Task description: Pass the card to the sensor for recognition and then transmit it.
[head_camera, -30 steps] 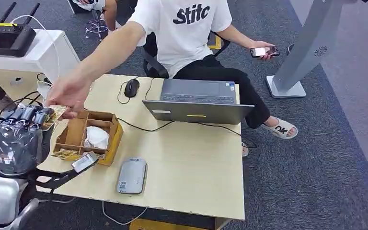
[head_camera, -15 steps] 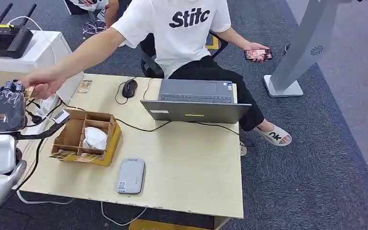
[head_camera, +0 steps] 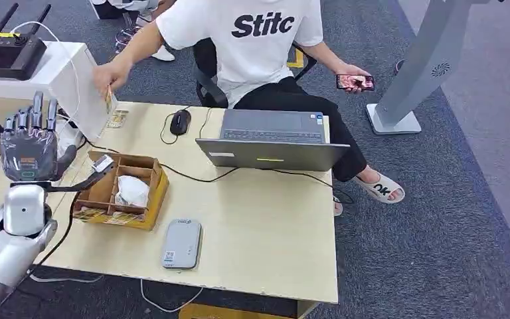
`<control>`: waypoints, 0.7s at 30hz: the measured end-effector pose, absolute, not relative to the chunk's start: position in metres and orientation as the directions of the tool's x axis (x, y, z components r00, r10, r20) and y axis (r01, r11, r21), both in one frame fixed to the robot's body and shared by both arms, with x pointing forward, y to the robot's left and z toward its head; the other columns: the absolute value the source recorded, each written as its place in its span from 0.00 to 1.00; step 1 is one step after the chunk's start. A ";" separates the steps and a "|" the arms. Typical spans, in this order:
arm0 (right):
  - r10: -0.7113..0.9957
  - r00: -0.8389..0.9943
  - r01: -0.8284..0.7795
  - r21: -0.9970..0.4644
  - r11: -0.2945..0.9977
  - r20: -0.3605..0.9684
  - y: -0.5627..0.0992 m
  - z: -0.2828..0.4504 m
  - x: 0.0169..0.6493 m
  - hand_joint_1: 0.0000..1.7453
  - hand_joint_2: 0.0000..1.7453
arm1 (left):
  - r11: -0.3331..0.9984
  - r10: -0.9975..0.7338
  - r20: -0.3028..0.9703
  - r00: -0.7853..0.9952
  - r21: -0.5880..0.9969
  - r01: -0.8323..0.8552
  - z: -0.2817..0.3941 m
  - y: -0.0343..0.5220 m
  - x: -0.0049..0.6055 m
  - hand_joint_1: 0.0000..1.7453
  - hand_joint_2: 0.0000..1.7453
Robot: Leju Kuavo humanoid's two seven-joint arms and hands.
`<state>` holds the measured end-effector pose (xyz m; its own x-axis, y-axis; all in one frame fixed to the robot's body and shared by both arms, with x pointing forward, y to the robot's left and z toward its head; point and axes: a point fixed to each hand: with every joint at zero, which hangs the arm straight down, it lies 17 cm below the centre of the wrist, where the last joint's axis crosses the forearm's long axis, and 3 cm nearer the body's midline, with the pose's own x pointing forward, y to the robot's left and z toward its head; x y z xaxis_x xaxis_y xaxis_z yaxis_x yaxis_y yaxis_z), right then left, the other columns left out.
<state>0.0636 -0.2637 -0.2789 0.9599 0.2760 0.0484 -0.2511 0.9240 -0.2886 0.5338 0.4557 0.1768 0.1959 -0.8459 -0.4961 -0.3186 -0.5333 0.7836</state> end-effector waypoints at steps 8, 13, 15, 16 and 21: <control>0.249 0.967 -0.226 -0.283 0.932 0.047 -0.263 -0.279 0.062 0.00 1.00 | -0.383 -0.901 -0.434 -0.031 0.826 -0.414 0.167 0.355 0.512 0.00 1.00; 0.229 0.972 -0.206 -0.279 0.938 0.052 -0.263 -0.279 0.060 0.00 1.00 | -0.273 -0.924 -0.359 -0.133 0.861 -0.429 0.161 0.302 0.477 0.00 1.00; 0.221 0.974 -0.198 -0.278 0.940 0.054 -0.262 -0.280 0.059 0.00 1.00 | -0.238 -0.931 -0.333 -0.153 0.866 -0.439 0.166 0.290 0.467 0.00 1.00; 0.220 0.974 -0.197 -0.278 0.940 0.053 -0.262 -0.280 0.059 0.00 1.00 | -0.224 -0.933 -0.322 -0.158 0.868 -0.443 0.168 0.286 0.463 0.00 1.00; 0.210 0.976 -0.187 -0.277 0.943 0.054 -0.262 -0.280 0.059 0.00 1.00 | -0.173 -0.946 -0.275 -0.174 0.878 -0.447 0.177 0.275 0.452 0.00 1.00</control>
